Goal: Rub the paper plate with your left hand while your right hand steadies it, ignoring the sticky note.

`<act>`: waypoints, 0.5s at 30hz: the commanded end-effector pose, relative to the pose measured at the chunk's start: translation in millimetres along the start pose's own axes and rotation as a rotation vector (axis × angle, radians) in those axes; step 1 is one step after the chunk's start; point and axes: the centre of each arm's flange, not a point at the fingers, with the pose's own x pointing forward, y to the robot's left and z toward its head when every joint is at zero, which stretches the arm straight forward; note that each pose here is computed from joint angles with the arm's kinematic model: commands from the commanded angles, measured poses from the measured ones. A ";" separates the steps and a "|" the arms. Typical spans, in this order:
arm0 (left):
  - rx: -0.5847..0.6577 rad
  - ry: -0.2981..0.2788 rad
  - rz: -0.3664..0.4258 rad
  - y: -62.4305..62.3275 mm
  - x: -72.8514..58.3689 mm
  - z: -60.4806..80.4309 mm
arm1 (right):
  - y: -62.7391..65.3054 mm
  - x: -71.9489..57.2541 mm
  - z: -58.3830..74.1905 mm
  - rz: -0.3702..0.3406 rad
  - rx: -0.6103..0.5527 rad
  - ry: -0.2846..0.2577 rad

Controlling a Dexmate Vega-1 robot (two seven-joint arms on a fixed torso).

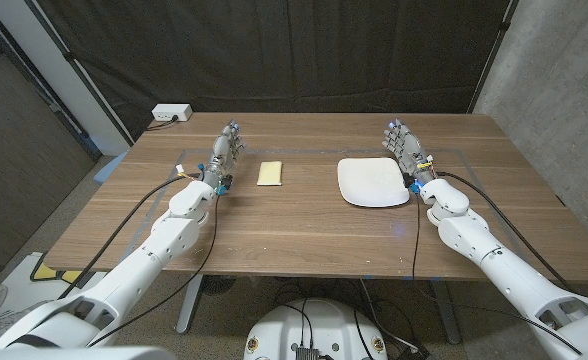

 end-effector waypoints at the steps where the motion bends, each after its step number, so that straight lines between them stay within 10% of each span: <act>1: 0.002 0.001 -0.011 -4.1 7.5 0.1 | -2.1 -2.3 -0.7 -0.009 -0.001 0.005; 15: 0.006 0.004 -0.011 -5.1 9.9 -0.2 | -0.8 -2.3 8.9 -0.024 -0.099 0.040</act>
